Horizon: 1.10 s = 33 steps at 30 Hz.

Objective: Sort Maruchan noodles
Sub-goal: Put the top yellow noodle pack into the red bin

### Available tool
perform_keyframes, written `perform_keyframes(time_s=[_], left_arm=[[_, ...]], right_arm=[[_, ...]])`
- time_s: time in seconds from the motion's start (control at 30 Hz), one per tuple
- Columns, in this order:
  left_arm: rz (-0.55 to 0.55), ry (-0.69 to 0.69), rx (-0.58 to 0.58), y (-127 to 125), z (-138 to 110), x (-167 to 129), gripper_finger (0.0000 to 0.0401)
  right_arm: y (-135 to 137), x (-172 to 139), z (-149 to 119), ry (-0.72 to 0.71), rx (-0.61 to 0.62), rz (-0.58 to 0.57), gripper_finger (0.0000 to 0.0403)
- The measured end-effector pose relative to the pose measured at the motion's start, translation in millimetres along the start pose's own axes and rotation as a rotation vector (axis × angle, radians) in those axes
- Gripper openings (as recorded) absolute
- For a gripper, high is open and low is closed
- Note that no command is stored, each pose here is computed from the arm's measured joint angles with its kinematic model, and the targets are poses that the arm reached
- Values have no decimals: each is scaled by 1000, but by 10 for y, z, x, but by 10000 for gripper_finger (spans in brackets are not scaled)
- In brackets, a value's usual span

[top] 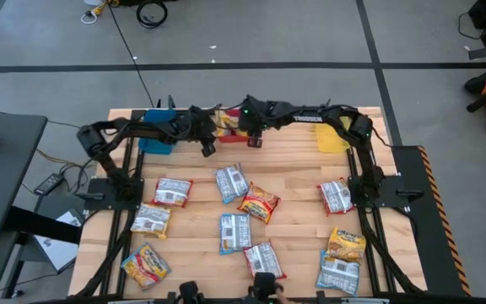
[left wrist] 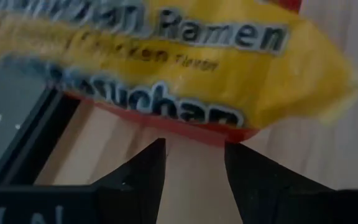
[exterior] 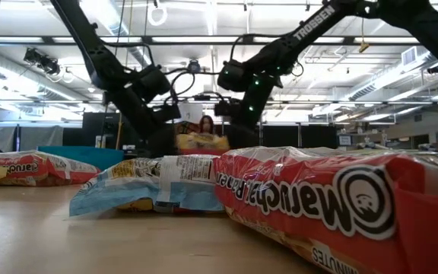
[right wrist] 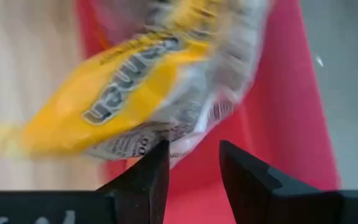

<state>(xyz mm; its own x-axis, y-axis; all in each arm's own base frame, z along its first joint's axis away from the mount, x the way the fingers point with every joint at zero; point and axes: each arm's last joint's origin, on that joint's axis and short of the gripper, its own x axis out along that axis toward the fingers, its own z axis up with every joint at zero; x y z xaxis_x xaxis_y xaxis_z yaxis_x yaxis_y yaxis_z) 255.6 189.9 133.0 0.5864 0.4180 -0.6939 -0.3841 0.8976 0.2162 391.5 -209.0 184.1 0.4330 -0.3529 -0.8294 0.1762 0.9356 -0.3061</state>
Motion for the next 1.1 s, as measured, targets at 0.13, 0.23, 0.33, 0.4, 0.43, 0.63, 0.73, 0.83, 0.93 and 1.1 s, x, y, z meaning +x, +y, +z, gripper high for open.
perform_keyframes(time_s=[0.13,0.23,0.33,0.4,0.43,0.63,0.73,0.83,0.93,1.1], left_arm=[[14,-69,10,-26,70,18,172],[18,-112,15,-35,130,-11,172],[15,-102,19,-38,126,-9,172],[17,-90,19,-28,109,-8,172],[23,-86,18,-19,104,-8,172],[41,-48,39,24,70,-31,172],[93,-13,91,47,82,-109,172],[202,-3,139,150,115,-197,172],[268,-21,129,321,100,-202,172],[189,-56,48,399,17,-96,172]], right_arm=[[-15,-35,140,-172,118,72,144],[-79,-74,192,-249,184,83,144],[-93,-81,170,-231,188,89,144],[-102,-78,134,-197,189,89,144],[-107,-79,120,-184,188,89,144],[-154,-89,6,-70,141,36,144],[-210,-83,-38,-30,114,-19,144],[-294,-62,-90,6,88,-81,144],[-381,27,-143,14,86,-100,142],[-393,236,-189,-10,95,-66,135]])
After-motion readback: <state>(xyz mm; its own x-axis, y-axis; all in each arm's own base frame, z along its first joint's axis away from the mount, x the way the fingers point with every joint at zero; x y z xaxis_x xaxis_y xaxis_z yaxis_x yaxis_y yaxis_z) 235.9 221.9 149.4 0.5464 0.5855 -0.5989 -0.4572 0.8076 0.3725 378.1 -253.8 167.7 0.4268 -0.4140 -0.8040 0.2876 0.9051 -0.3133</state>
